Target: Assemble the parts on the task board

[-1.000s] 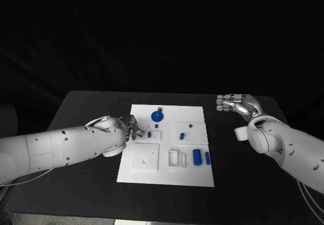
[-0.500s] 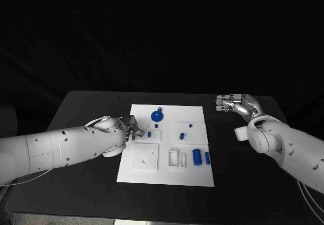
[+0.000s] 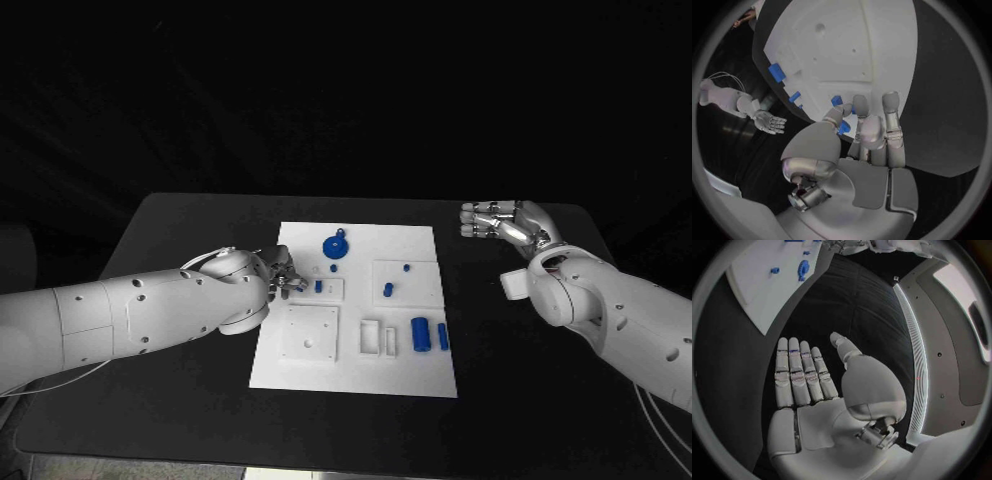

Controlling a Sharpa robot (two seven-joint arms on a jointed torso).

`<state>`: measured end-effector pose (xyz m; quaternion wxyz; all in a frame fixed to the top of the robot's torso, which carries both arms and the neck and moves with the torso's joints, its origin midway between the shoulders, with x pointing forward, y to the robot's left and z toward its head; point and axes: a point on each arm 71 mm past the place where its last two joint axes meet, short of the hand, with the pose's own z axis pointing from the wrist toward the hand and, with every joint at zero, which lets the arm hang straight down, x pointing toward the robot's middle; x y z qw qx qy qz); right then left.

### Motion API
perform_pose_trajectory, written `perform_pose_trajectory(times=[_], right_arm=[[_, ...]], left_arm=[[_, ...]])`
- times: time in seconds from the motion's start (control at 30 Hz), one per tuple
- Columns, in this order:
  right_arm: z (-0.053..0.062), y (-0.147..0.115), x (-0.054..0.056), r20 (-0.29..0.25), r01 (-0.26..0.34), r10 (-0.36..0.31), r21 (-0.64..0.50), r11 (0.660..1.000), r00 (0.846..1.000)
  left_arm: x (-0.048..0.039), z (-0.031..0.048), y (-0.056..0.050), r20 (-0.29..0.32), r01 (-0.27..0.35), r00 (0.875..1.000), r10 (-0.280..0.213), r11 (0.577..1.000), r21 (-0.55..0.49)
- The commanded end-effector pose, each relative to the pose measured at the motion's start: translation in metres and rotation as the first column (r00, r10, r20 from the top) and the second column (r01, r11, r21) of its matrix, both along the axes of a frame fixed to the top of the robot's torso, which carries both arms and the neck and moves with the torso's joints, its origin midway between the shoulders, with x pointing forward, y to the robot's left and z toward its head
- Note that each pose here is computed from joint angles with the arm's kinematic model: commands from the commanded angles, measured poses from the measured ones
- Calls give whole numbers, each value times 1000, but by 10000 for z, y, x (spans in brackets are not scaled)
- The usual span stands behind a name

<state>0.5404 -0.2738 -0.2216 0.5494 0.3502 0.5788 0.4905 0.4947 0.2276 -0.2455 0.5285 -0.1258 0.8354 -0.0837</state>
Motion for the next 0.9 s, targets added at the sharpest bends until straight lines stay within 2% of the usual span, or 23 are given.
perform_pose_trajectory(times=[0.03, 0.33, 0.9], right_arm=[[3, 22, -2, 3, -24, 24, 4, 1000, 1000], [1, 25, -1, 2, -25, 25, 5, 1000, 1000], [-9, 44, 1, -2, -37, 37, 4, 999, 999]], left_arm=[[-25, -39, -41, -43, 35, 998, -34, 999, 22], [-26, -57, -41, -64, 43, 997, -41, 998, 40], [-2, -57, -47, -56, 41, 998, -39, 999, 35]])
